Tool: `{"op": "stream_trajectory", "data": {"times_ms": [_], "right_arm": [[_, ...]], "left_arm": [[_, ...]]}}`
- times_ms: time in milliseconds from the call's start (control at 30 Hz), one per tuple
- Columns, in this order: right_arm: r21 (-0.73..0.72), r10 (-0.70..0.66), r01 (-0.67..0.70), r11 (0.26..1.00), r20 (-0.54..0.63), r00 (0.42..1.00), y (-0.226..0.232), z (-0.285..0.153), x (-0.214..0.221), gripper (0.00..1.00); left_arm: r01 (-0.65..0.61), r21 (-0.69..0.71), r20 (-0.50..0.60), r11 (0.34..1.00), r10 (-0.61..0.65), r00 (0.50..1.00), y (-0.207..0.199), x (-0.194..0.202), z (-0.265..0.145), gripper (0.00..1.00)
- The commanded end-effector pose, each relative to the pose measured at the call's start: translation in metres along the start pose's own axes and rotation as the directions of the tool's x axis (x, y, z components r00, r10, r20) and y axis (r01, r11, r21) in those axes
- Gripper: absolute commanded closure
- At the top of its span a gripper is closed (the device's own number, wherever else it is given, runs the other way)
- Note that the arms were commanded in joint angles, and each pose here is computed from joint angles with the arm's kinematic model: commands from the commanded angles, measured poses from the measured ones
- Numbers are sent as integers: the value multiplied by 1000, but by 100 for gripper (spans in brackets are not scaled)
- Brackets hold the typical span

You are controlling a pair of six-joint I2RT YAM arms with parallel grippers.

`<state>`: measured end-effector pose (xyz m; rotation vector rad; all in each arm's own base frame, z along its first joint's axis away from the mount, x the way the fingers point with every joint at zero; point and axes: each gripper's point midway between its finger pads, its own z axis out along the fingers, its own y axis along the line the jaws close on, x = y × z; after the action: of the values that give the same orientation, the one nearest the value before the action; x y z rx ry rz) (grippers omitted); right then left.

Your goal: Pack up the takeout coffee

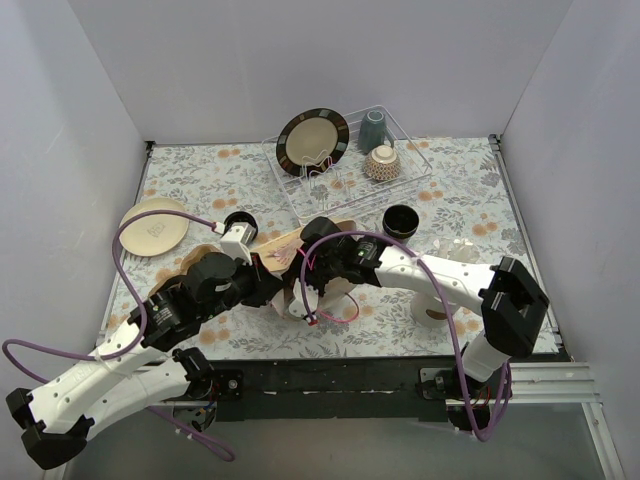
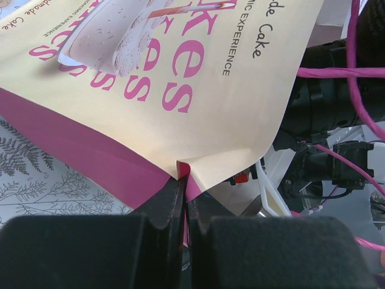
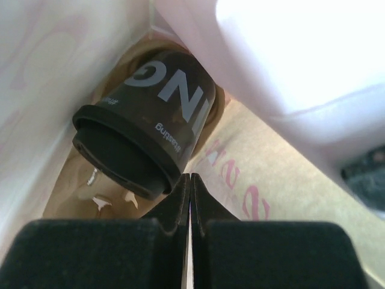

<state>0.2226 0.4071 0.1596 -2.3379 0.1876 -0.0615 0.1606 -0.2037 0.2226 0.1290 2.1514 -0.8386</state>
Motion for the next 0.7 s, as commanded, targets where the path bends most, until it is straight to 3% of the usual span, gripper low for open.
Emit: {"op": "stream_trajectory", "data": {"times_ms": [0, 333, 400, 433, 467, 533, 667], "right_arm": [[51, -43, 46, 998, -61, 997, -19, -21, 8, 99], [37, 30, -28, 999, -61, 998, -3, -39, 5, 99], [31, 21, -19, 999, -54, 998, 1, -38, 3, 90], [4, 22, -22, 1000, -47, 999, 8, -36, 2, 73], [-16, 24, -24, 1000, -40, 999, 12, -35, 1, 63], [-69, 34, -35, 997, -21, 999, 23, -30, -1, 50], [-70, -3, 2, 998, -15, 1000, 20, -24, -1, 47]], "left_arm": [[-4, 2, -7, 1000, 4, 1000, 1, 2, -7, 100], [2, 3, 2, 1000, -2, 1000, 1, 0, -10, 100], [2, 5, 4, 1000, -2, 1000, 0, 0, -10, 100], [2, 5, 2, 1000, -2, 1000, 1, 1, -10, 100], [2, 9, 2, 1000, -2, 1000, 0, 1, -9, 100], [3, 18, 1, 1000, -3, 1000, -1, 2, -9, 100], [-2, 27, 7, 1000, 2, 1000, -3, 0, -8, 100]]}}
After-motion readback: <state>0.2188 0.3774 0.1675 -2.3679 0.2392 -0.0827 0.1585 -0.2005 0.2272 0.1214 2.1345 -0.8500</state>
